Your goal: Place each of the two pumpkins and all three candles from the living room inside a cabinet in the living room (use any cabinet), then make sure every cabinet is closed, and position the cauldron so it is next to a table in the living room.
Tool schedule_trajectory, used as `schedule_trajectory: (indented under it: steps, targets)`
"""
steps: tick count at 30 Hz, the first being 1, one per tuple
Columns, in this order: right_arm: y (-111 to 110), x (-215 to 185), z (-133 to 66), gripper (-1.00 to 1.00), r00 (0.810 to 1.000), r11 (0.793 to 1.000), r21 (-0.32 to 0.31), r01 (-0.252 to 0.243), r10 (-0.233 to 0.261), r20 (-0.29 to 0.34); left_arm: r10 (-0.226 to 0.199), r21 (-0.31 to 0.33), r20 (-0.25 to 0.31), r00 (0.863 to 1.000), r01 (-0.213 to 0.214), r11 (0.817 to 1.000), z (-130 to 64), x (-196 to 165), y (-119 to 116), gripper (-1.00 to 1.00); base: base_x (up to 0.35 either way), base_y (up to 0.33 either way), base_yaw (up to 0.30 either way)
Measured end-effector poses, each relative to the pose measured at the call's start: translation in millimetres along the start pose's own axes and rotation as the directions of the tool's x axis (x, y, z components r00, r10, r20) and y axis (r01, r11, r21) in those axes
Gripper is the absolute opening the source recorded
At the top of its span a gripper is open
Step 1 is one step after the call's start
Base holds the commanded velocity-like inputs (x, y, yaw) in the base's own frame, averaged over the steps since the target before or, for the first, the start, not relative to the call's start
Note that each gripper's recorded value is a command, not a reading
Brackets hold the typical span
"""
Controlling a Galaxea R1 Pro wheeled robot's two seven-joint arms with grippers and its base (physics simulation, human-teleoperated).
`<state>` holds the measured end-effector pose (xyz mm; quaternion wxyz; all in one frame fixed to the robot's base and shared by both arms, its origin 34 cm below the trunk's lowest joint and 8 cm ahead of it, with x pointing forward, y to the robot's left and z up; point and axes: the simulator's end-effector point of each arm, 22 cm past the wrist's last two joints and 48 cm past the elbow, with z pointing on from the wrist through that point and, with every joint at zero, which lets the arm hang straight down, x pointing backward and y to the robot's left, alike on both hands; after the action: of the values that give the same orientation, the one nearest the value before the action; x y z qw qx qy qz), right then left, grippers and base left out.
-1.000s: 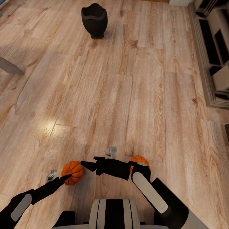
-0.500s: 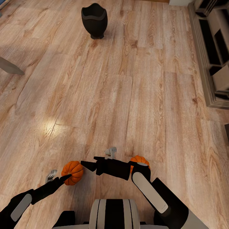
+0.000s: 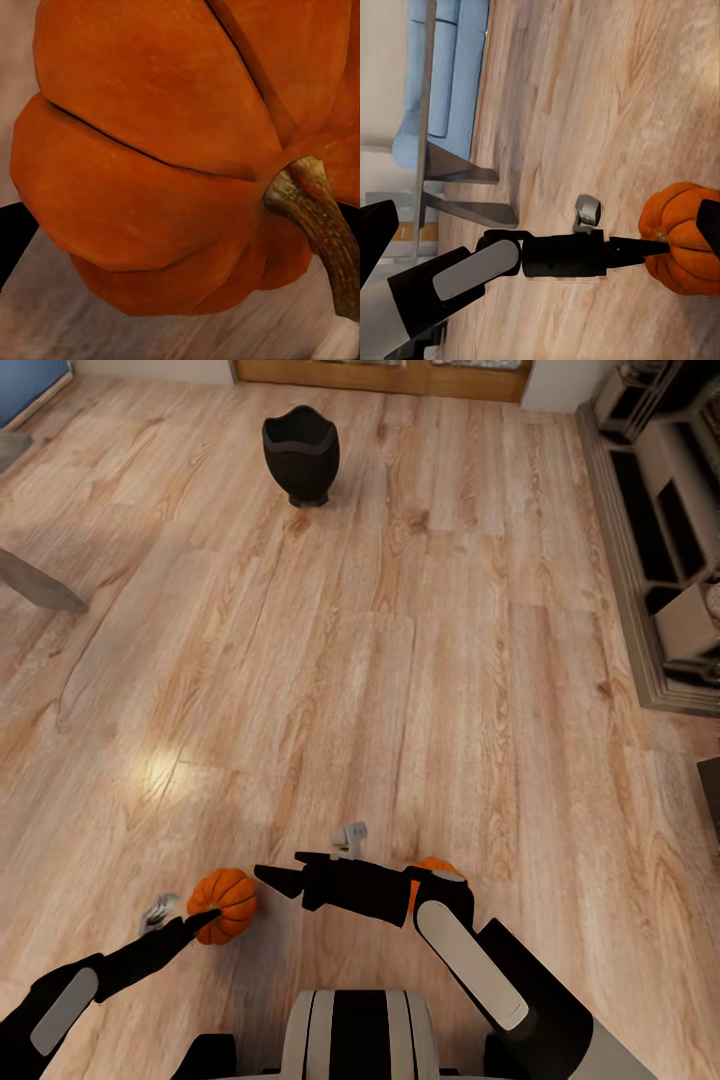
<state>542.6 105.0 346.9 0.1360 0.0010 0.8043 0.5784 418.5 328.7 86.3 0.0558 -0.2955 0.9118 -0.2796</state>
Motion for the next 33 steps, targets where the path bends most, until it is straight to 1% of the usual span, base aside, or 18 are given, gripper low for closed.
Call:
schedule_trajectory:
  steps: [2,6,10,12,13,14,15,17,21,26,27,28,29,33]
  targets:
    - [4.0,-2.2,-1.0,1.0,1.0,1.0,-0.004,0.007,-0.007,0.004,0.011,0.013,0.013,1.0,-0.011,1.0,-2.6,-7.2,-7.1,-1.0,0.0,0.0,0.0]
    - [20.0,-7.5,-3.4,1.0,1.0,0.999,-0.049,0.022,-0.021,0.016,0.041,0.043,0.041,0.998,-0.043,0.998,-7.6,-21.4,-24.8,-1.0,0.0,0.0,0.0]
    - [27.6,-18.1,-7.8,1.0,0.999,0.998,-0.062,0.027,-0.025,0.04,0.06,0.063,0.059,0.996,-0.064,0.996,-13.5,-31.7,-37.5,-1.0,0.0,0.0,0.0]
    - [31.0,-21.9,-9.4,1.0,0.999,0.997,-0.065,0.029,-0.026,0.048,0.08,0.08,0.074,0.994,-0.086,0.993,-18.0,-41.6,-48.8,-1.0,0.0,0.0,0.0]
    - [32.5,-24.6,-10.4,1.0,0.998,0.997,-0.068,0.026,-0.023,0.054,0.097,0.097,0.087,0.991,-0.106,0.99,-21.4,-49.7,-59.6,-1.0,0.0,0.0,0.0]
    - [34.2,-27.6,-11.8,1.0,0.998,0.997,-0.072,0.02,-0.016,0.061,0.101,0.114,0.095,0.99,-0.111,0.987,-24.2,-55.0,-68.5,-1.0,0.0,0.0,0.0]
    - [36.1,-33.9,-14.3,1.0,0.997,0.997,-0.081,0.006,0.001,0.077,0.113,0.123,0.097,0.989,-0.125,0.984,-28.7,-60.3,-75.3,-1.0,0.0,0.0,0.0]
    - [38.7,-45.3,-19.4,1.0,0.994,0.996,-0.09,-0.007,0.016,0.104,0.101,0.138,0.104,0.99,-0.115,0.984,-40.5,-72.8,-82.8,-1.0,0.0,0.0,0.0]
    - [42.8,-58.6,-26.3,1.0,0.991,0.996,-0.091,-0.002,0.014,0.133,0.07,0.151,0.113,0.991,-0.087,0.985,-55.6,-86.2,-88.0,-1.0,0.0,0.0,0.0]
    - [53.6,-66.4,-31.5,1.0,0.989,0.994,-0.104,0.016,-0.001,0.148,0.063,0.158,0.129,0.99,-0.083,0.984,-65.6,-94.1,-92.8,-1.0,0.0,0.0,0.0]
    - [57.2,-67.2,-32.6,1.0,0.989,0.993,-0.114,0.021,-0.003,0.149,0.062,0.151,0.146,0.987,-0.084,0.985,-71.2,-101.1,-90.0,-1.0,0.0,0.0,0.0]
    - [59.2,-68.0,-33.3,1.0,0.989,0.993,-0.115,0.024,-0.007,0.15,0.055,0.16,0.15,0.987,-0.079,0.984,-73.2,-102.7,-92.8,-1.0,0.0,0.0,0.0]
    - [61.9,-68.9,-34.0,1.0,0.988,0.993,-0.119,0.026,-0.008,0.152,0.058,0.157,0.156,0.986,-0.083,0.984,-75.6,-105.1,-93.0,-1.0,0.0,0.0,0.0]
    - [71.3,-72.4,-36.9,1.0,0.987,0.991,-0.131,0.032,-0.011,0.159,0.056,0.169,0.155,0.986,-0.082,0.982,-81.5,-106.7,-100.1,-1.0,0.0,0.0,0.0]
